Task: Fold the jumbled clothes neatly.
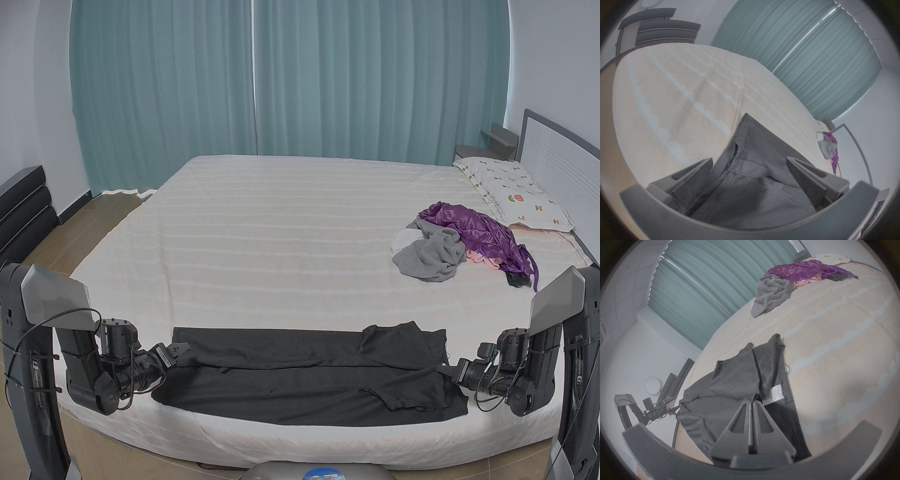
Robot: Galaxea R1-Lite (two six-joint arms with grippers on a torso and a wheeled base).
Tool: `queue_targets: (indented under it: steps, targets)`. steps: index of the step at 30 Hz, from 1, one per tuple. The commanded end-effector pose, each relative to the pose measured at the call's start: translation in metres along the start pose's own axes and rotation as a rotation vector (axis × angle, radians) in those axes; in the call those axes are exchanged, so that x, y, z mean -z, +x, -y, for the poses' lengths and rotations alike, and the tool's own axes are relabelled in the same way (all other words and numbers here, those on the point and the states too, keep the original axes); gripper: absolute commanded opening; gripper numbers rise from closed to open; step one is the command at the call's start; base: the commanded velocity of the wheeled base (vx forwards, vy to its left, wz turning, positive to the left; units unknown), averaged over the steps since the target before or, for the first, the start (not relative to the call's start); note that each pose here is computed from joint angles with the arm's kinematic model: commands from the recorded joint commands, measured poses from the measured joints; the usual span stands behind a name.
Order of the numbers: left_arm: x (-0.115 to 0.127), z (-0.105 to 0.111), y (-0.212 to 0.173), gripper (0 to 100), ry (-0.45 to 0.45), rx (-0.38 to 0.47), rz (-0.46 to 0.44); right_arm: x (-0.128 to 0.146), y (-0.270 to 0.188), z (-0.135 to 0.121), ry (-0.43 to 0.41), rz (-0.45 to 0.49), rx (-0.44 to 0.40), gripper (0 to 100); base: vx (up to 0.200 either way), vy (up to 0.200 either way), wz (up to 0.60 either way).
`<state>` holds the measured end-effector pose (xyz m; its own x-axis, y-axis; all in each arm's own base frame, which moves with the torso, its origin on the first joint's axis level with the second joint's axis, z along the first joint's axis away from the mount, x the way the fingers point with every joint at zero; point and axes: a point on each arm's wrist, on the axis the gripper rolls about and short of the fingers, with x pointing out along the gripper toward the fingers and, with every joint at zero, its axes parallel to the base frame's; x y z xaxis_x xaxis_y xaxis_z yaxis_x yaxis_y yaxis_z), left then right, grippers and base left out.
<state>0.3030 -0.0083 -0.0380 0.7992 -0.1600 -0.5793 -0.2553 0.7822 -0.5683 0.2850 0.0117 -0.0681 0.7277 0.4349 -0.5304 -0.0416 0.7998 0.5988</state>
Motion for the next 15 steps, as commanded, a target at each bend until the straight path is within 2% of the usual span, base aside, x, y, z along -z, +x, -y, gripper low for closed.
queue_targets:
  steps: [1, 7, 15]
  targets:
    - [0.0017, 0.0036, 0.0018, 100, 0.008, 0.033, -0.025, 0.0004, 0.0002, 0.0001, -0.003, 0.005, -0.004, 0, 0.0, 0.0, 0.0]
    - [0.0073, -0.0001, 0.0058, 100, 0.078, 0.028, -0.051, 0.0007, 0.0008, 0.0005, -0.003, 0.003, -0.003, 0, 0.0, 0.0, 0.0]
    - [0.0094, -0.002, 0.0073, 100, 0.103, 0.024, -0.058, 0.0014, 0.0011, 0.0011, -0.003, 0.001, -0.002, 0, 0.0, 0.0, 0.0]
